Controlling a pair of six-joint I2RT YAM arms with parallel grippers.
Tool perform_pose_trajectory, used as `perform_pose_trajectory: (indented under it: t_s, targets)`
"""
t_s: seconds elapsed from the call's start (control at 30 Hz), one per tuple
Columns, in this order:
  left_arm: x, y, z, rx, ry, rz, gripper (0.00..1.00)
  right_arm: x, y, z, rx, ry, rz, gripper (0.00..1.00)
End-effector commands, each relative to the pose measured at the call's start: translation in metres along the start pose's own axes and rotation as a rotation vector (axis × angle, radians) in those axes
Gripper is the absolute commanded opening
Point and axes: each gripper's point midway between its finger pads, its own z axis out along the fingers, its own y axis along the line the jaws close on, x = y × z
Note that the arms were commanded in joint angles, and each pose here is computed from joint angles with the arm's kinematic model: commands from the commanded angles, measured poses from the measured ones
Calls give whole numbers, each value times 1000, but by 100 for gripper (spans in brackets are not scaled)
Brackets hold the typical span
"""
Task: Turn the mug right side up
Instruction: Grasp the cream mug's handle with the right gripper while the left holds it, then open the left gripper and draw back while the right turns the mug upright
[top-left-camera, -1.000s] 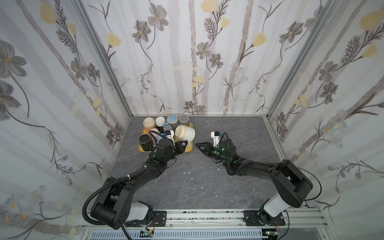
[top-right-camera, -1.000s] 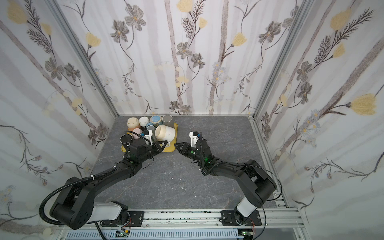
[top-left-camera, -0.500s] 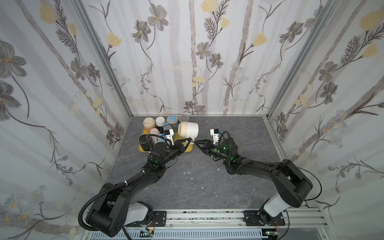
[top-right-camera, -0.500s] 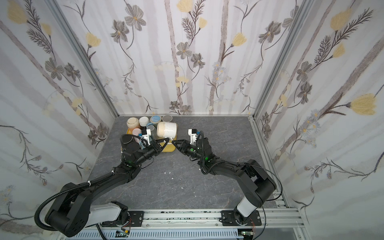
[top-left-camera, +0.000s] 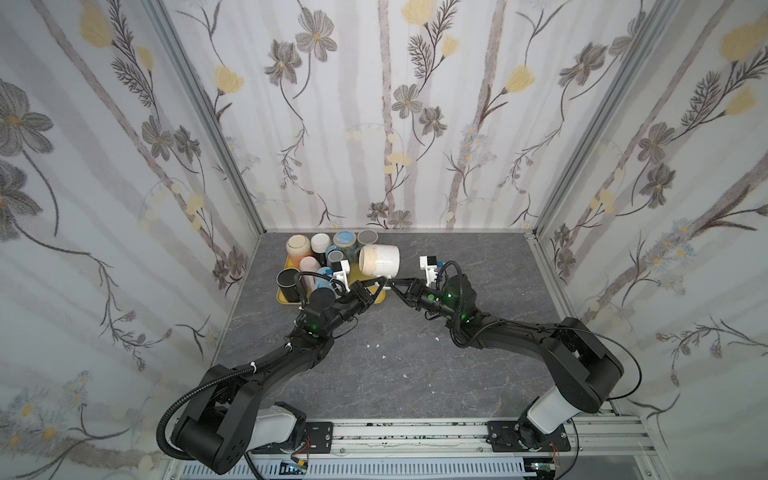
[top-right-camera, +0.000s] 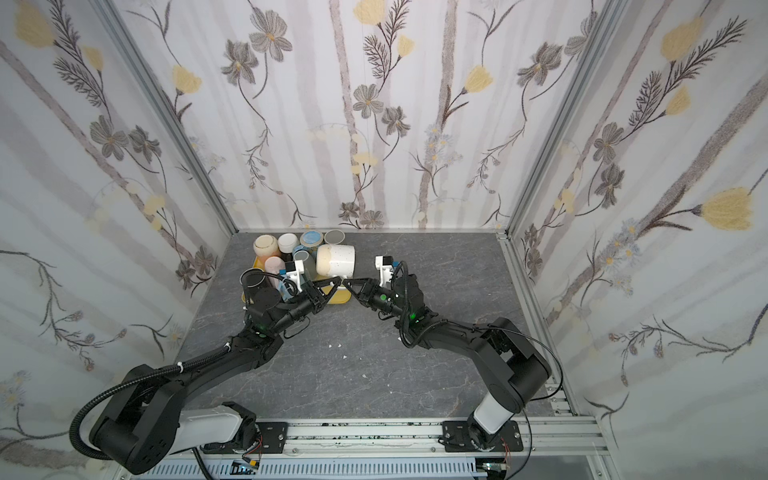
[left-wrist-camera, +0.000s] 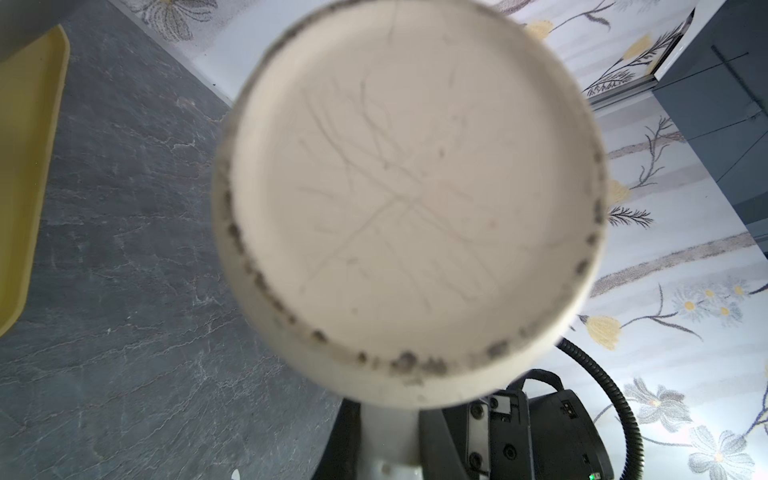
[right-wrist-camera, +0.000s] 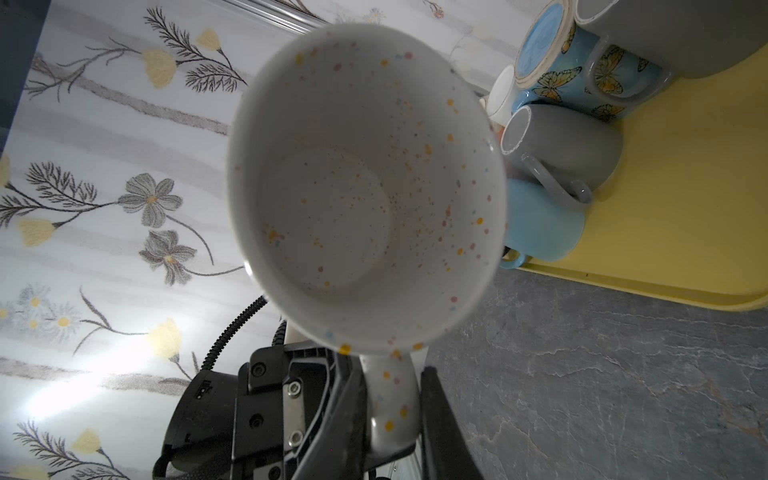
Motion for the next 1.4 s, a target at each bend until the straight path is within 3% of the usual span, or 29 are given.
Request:
perform_pose_trajectory:
  t_s: [0.0,0.13,0.27,0.63,0.87,1.1,1.37]
  targets:
    - [1,-50,1,187,17,38,0,0,20,2,-85,14,-28,21]
    - [11,-45,2,199,46,16,0,3,28,4,-131,36,-21,21]
    - [18,-32,4,197,71,-25,0,2,22,4,-123,33,-28,0]
    - [34,7,22,179,130,-139,1,-8,-18,-18,-48,-18,-13,0]
    - [37,18,32,201,143,-182,16,-19,-31,-22,-24,-34,-18,0]
    - [37,47,36,94,137,-143,37,-36,-42,-26,0,-76,-31,0]
    - [31,81,37,21,123,-161,44,-43,-51,-22,17,-75,-34,0]
